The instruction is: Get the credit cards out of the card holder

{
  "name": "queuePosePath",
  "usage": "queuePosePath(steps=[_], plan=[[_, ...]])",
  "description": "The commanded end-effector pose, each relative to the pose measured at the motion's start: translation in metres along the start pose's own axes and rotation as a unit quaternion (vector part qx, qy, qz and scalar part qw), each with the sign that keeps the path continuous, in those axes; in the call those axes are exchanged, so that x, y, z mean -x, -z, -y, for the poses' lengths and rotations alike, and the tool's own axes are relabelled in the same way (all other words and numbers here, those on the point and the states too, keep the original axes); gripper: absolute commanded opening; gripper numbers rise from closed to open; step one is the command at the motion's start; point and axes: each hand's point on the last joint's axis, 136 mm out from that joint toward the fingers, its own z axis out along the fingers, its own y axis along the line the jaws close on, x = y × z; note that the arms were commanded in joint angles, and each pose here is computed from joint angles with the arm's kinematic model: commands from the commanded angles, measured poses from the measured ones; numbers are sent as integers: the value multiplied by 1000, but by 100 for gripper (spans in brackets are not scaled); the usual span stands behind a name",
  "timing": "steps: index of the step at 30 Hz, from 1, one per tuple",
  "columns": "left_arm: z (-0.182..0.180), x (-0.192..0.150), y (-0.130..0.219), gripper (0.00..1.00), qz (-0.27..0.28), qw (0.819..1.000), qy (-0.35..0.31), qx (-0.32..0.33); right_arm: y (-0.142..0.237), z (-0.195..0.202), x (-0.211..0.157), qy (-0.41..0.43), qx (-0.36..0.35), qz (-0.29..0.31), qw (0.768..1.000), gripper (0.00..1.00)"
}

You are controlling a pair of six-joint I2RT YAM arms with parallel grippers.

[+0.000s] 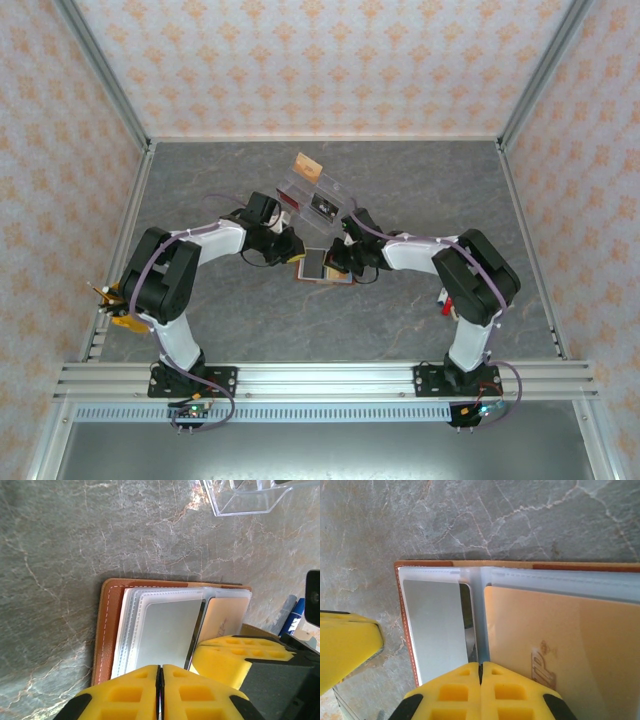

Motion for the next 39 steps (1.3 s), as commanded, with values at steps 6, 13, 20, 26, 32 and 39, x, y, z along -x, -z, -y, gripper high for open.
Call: queuePosePath(steps=[6, 13, 20, 26, 32, 39], plan=[[-14, -2, -15, 9, -20, 1000, 11, 18, 6, -1, 9, 9, -15, 13, 1000, 0], [-33, -5, -20, 7, -22, 998, 23, 53, 3, -4, 4, 10, -7, -8, 1000, 0], [-53, -13, -21, 6, -25, 996, 34, 84, -4, -3, -2, 5, -6, -31, 999, 14], [-72, -23, -26, 5, -33, 993, 48, 107, -12, 3, -4, -1, -14, -43, 999, 15], [-80, -30, -30, 5, -38, 992, 58, 107, -14, -6, -2, 4, 13, -40, 999, 15], [-91, -38, -31, 5, -41, 990, 67, 116, -17, 5, 2, 10, -16, -29, 999, 22]])
